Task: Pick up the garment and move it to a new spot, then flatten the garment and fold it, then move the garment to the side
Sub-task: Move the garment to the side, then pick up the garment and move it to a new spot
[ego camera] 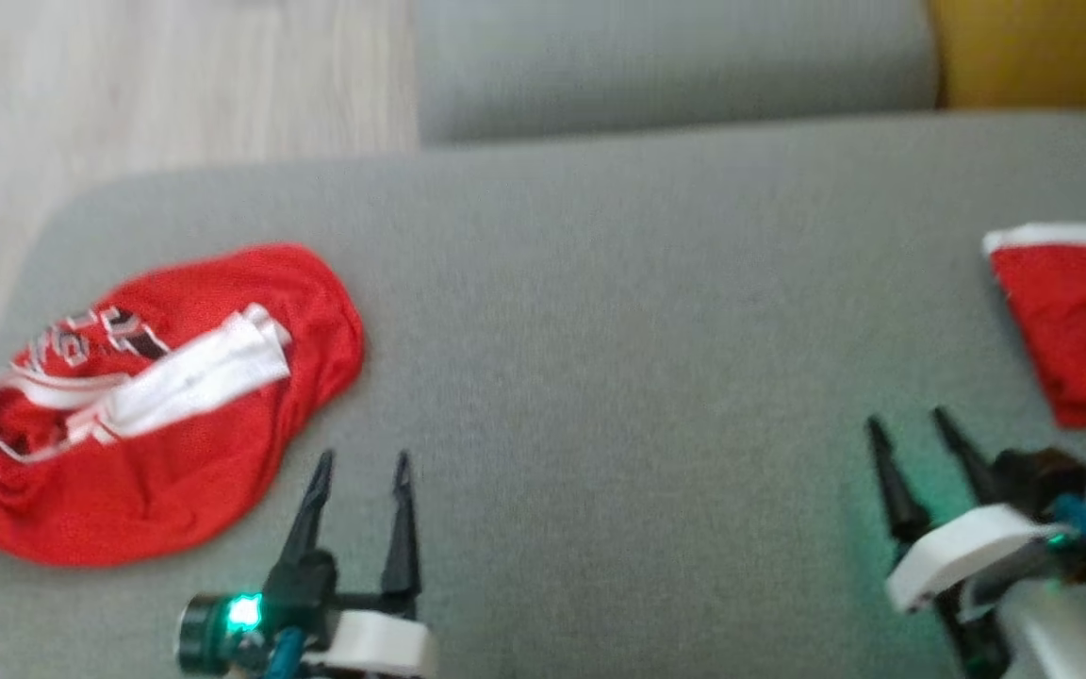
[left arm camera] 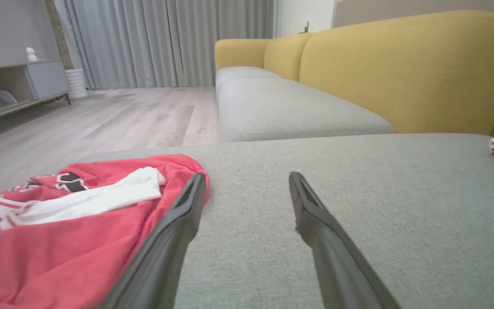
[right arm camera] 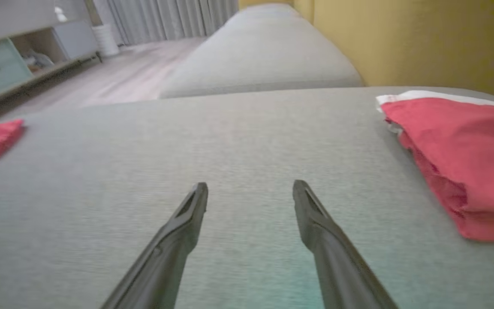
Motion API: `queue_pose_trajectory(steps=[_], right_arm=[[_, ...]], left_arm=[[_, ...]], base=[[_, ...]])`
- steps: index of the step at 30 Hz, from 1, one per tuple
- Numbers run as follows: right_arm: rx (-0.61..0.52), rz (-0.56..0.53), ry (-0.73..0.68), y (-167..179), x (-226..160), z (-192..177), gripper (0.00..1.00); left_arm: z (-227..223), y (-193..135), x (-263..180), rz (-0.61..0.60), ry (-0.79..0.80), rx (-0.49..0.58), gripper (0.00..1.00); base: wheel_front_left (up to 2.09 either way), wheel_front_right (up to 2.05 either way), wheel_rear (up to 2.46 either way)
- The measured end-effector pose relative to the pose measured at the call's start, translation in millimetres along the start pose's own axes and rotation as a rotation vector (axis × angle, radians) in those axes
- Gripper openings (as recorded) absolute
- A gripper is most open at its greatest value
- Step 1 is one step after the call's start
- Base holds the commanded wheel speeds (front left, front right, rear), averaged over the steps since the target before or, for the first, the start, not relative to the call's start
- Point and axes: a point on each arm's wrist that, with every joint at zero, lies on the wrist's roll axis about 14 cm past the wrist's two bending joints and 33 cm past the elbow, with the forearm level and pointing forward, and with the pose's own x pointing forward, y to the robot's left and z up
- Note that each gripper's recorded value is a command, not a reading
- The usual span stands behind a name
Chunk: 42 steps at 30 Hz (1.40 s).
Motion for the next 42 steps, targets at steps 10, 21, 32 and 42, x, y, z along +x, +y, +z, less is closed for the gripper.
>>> queue_pose_trajectory(steps=[10,21,32,42], right_arm=[[0.048,0.083,-0.278,71,-43,55,1.0],[0.042,0.082,-0.26,82,-57,41,1.0],[0.034,0.142,-0.23,100,-39,39,1.0],[-0.003,0.282,-0.19,145,-8,40,1.0]], left_arm=[[15,31,-37,0.105,-0.064,0.024,1.0],[5,44,-49,0.138,-0.037,0.037,1.0],[1,79,-70,0.266,-0.033,0.025,1.0],[-6,154,-134,0.569,-0.03,0.003,1.0]], base=[[0.0,0.0,0.0],[0.0,0.0,0.0],[0.0,0.0,0.0],[0.0,0.0,0.0]])
